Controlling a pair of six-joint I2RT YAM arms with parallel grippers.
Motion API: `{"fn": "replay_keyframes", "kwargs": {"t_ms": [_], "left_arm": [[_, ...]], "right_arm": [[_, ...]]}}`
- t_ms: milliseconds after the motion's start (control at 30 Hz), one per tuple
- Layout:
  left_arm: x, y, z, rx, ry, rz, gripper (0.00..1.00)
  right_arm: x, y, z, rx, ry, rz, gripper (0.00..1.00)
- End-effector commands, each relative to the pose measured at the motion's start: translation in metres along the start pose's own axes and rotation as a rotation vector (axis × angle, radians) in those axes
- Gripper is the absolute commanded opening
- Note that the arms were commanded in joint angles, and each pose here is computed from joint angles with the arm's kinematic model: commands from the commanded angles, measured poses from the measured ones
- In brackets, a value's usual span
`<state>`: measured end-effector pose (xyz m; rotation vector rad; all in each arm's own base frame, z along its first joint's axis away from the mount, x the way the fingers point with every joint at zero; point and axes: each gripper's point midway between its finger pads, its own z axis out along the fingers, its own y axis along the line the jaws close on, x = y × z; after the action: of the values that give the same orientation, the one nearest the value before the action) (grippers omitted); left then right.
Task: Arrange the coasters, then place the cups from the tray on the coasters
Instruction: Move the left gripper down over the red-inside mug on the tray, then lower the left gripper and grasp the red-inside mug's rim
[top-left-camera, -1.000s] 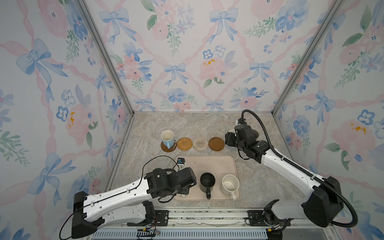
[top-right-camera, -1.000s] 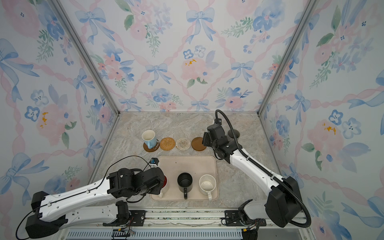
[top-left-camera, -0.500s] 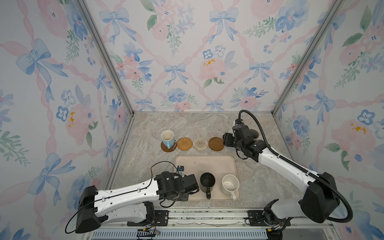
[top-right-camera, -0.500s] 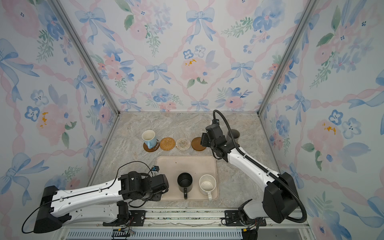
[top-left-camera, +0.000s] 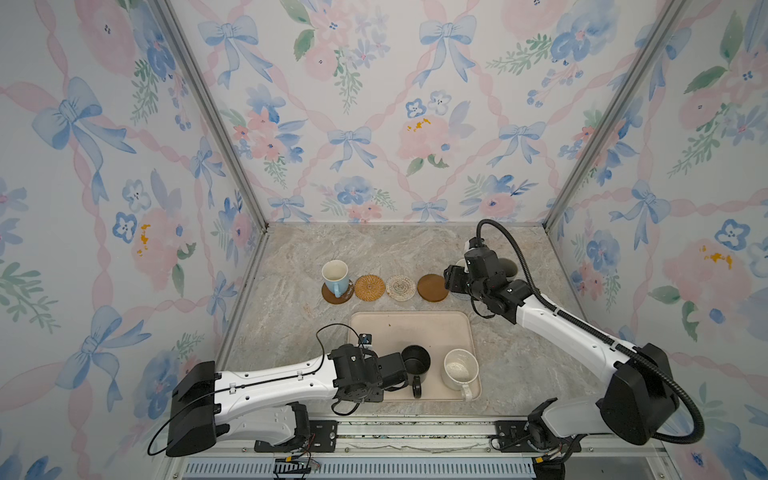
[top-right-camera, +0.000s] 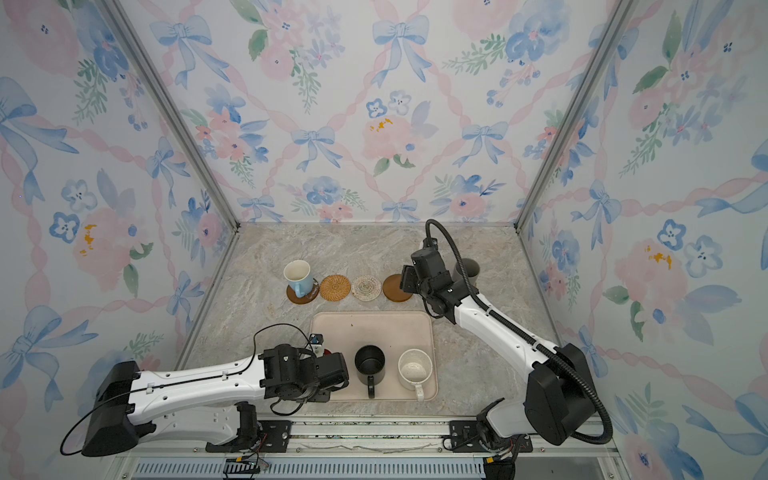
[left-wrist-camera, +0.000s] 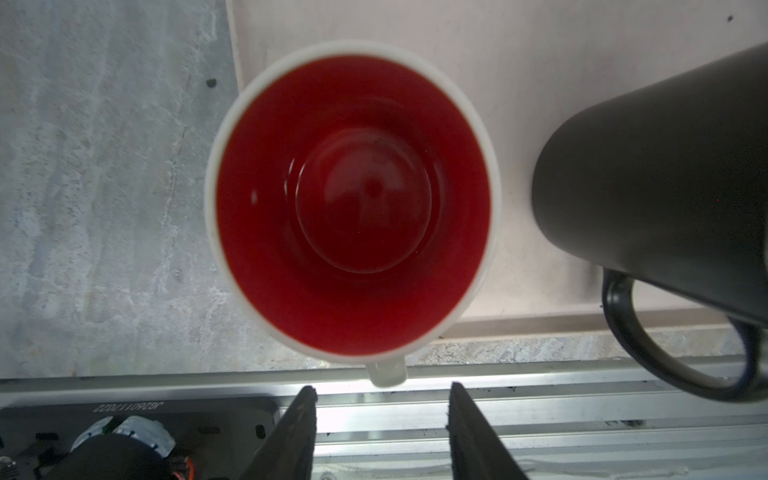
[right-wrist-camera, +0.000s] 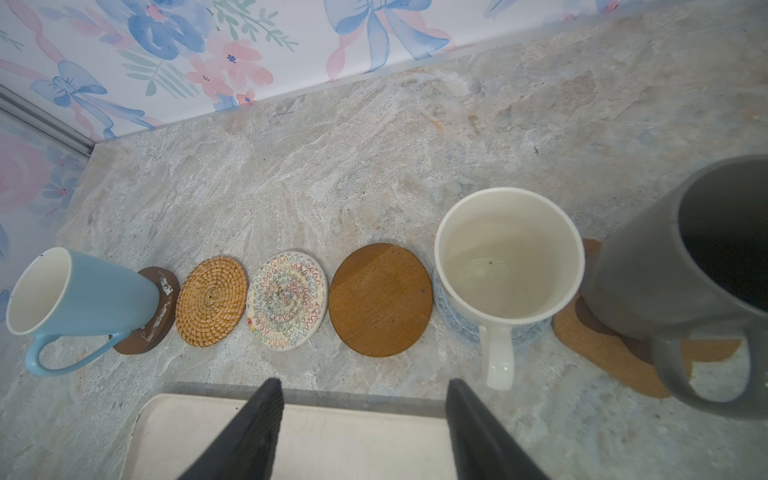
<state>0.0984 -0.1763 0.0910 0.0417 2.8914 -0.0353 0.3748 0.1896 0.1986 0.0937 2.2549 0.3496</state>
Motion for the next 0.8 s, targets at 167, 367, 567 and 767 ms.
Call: {"fn": "replay_keyframes", "kwargs": {"t_ms": [167,367,567,767], "left_arm": [[0.002,0.011,0.016,-0.057,-0.023,-0.03,0.45],[0.0,0.013,0.02,-0.059,-0.045,-0.054,0.43],[-0.003,0.012,0.023,-0.059,-0.062,-0.063,0.42],[-0.007,0.015,0.026,-0.088,-0.081,-0.064,0.37]], "right_arm": [[0.007,-0.007,0.006,0.013,0.014,0.012,0.65],[0.01,-0.008,0.008,0.015,0.021,0.011,0.65],[0.01,-0.009,0.008,0.016,0.022,0.007,0.65],[0.01,-0.009,0.008,0.02,0.021,0.008,0.65]]}}
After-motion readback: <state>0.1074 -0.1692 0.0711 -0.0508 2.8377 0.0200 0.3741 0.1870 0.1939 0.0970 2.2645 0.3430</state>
